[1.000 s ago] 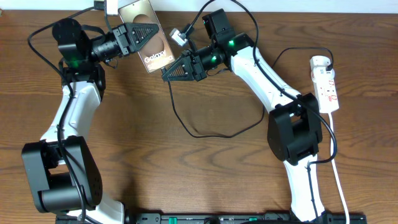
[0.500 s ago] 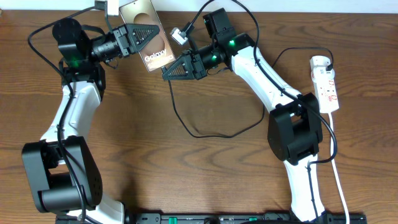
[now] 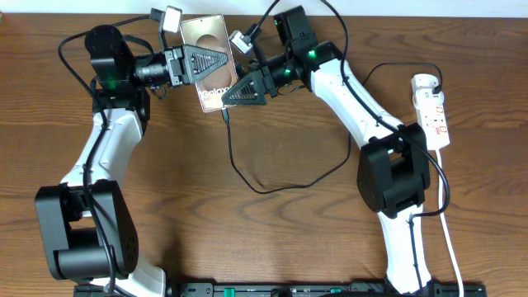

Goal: Plug charger to phone and switch on socket
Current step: 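Release the plug and raise the right gripper toward the power strip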

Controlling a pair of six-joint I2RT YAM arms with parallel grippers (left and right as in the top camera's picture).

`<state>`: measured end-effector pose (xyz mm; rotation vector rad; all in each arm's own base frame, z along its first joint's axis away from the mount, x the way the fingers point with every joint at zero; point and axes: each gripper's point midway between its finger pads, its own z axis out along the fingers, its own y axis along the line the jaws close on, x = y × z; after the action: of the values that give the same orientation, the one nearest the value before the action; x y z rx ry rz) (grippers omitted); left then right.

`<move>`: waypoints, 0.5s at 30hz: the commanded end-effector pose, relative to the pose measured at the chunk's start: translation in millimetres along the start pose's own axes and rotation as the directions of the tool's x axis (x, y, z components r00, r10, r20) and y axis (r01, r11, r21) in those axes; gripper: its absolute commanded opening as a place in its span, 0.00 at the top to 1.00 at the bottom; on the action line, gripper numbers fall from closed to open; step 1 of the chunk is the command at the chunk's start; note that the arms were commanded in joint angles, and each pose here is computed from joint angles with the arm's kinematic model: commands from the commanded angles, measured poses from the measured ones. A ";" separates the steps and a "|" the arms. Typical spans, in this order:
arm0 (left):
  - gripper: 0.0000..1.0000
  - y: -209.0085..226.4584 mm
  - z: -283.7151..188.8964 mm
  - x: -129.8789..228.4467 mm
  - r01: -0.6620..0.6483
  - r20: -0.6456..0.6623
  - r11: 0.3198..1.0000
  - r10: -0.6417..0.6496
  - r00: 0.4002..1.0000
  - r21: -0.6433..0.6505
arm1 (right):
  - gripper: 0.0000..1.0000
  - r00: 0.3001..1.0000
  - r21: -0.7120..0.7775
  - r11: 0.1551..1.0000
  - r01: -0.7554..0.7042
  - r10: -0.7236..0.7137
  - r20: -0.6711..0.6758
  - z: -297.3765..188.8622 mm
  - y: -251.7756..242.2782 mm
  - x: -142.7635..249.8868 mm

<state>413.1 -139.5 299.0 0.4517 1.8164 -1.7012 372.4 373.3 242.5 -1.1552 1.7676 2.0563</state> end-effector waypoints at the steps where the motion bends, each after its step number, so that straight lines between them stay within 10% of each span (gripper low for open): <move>1: 0.93 -6.1 -9.7 -2.7 -0.031 -0.001 1.000 0.031 1.000 0.002 | 0.01 1.000 -0.011 1.000 0.025 -0.025 0.004 -2.2 8.1 -6.4; 15: 0.92 24.8 -142.7 -41.8 0.133 0.285 0.974 -0.078 0.955 -0.181 | 0.01 0.975 0.183 0.959 -0.215 0.202 0.088 -35.1 -27.8 -12.8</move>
<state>434.8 -18.9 299.0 0.1339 1.8067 -1.5533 389.6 360.4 238.2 -1.0523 1.8700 2.0393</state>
